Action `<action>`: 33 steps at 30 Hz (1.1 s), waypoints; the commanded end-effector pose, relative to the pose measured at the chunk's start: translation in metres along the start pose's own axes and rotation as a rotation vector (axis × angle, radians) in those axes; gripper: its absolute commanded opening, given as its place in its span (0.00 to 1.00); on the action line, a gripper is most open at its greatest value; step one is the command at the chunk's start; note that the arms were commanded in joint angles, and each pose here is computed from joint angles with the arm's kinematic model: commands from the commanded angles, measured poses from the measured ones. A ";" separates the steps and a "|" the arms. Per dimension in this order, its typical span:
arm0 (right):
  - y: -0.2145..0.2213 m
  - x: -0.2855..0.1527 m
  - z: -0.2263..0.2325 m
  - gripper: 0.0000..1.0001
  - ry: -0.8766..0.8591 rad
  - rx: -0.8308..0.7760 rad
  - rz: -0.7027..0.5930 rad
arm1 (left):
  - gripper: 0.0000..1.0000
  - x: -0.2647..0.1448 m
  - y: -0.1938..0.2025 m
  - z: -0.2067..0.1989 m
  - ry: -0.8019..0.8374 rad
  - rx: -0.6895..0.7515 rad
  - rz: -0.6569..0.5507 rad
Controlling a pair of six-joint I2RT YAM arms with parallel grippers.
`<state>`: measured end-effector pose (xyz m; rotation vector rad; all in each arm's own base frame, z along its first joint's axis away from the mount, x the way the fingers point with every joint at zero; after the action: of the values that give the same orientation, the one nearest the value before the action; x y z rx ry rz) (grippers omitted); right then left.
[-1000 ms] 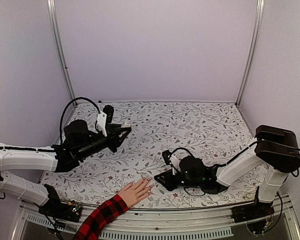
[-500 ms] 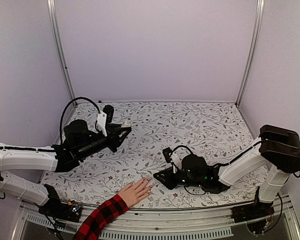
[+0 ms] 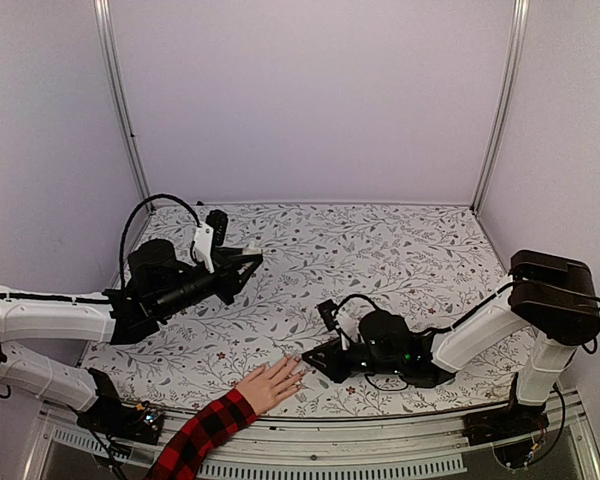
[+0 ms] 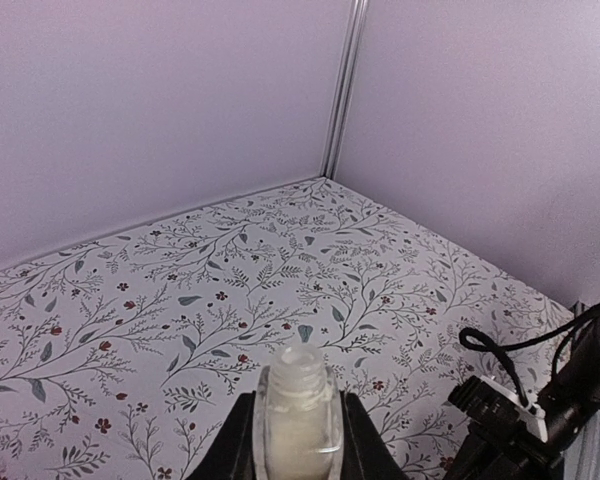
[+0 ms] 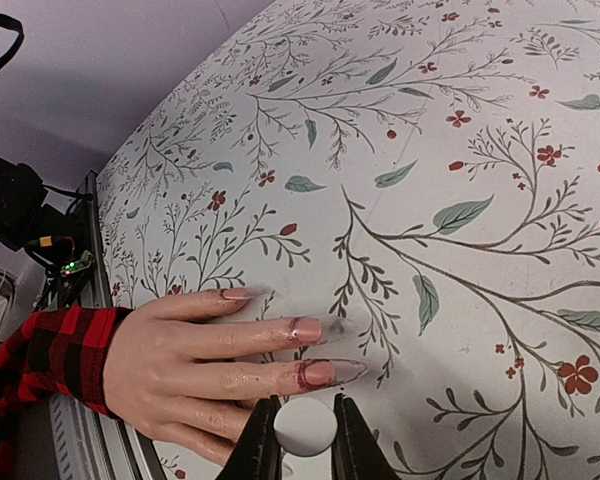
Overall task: Paint the nails
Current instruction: Paint the nail polish on the nail.
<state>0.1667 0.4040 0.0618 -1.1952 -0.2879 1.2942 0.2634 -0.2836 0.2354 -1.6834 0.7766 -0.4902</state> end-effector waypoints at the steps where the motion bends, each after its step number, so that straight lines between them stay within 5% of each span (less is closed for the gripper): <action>1: -0.001 0.007 0.007 0.00 -0.029 -0.013 -0.004 | 0.00 0.002 -0.018 -0.003 0.014 0.007 -0.053; 33: 0.006 0.004 -0.015 0.00 0.080 -0.003 -0.004 | 0.00 0.001 -0.016 -0.002 0.011 0.006 -0.048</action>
<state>0.1723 0.4017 0.0509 -1.2249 -0.2525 1.2699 0.2634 -0.2836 0.2354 -1.6831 0.7765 -0.4903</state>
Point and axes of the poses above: each gripper's point midway between its finger pads, its own x axis out along the fingers, its own z axis along the line the jaws close on, y = z × x, the point moved 1 cm from there along -x, back along the fingers, and after that the axes turned 5 degrees about -x, right-handed, at the moved point
